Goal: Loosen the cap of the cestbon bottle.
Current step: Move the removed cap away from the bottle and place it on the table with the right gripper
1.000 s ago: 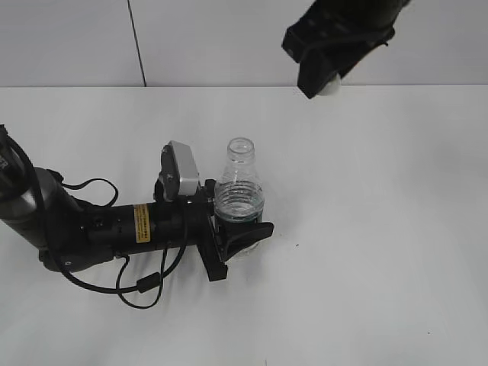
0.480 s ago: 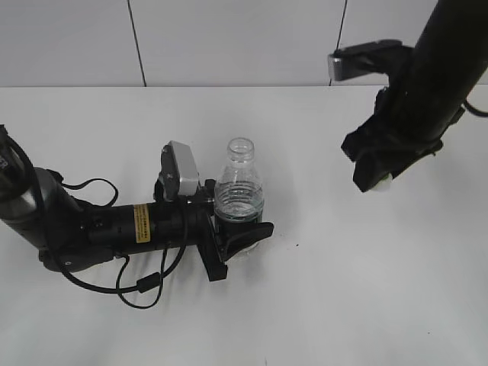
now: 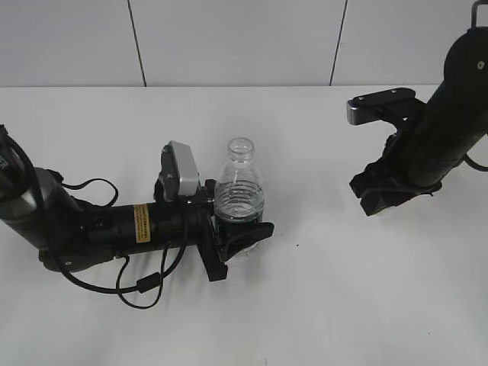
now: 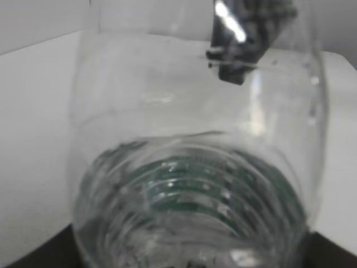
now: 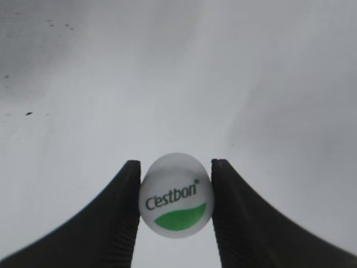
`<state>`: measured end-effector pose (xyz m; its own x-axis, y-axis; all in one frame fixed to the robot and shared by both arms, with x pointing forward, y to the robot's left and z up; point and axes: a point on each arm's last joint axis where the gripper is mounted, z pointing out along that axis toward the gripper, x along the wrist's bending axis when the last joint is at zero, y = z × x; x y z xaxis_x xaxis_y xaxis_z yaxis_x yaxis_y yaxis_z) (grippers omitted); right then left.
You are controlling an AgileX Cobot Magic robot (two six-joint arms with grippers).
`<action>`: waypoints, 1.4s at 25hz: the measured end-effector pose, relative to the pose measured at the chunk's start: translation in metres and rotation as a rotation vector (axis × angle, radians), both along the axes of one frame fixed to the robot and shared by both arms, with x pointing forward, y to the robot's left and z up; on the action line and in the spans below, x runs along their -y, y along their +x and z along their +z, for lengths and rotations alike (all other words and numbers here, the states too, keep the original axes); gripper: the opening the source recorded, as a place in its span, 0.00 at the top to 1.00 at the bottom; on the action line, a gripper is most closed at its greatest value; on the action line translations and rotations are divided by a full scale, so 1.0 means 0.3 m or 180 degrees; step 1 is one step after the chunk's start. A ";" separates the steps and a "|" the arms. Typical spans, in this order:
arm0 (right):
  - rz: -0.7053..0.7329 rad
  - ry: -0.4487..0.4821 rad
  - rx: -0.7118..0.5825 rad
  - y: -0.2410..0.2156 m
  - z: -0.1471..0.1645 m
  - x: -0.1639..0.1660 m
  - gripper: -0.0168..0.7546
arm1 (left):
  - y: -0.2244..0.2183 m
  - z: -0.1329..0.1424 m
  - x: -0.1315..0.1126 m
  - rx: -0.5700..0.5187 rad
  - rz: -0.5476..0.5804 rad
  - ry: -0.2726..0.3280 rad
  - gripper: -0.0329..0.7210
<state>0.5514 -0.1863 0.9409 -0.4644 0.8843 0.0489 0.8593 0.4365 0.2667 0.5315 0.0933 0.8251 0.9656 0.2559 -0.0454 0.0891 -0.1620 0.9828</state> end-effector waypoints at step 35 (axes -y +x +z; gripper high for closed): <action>-0.0174 -0.0090 -0.0182 0.056 -0.205 0.034 0.19 | 0.002 0.000 -0.001 -0.0002 0.0025 -0.0005 0.43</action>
<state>0.5681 -0.1966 0.8796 -0.4126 0.9096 0.0486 0.8954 0.3952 0.2049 0.5322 0.0934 0.8252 0.9636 0.2633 -0.0464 0.0910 -0.1597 0.9830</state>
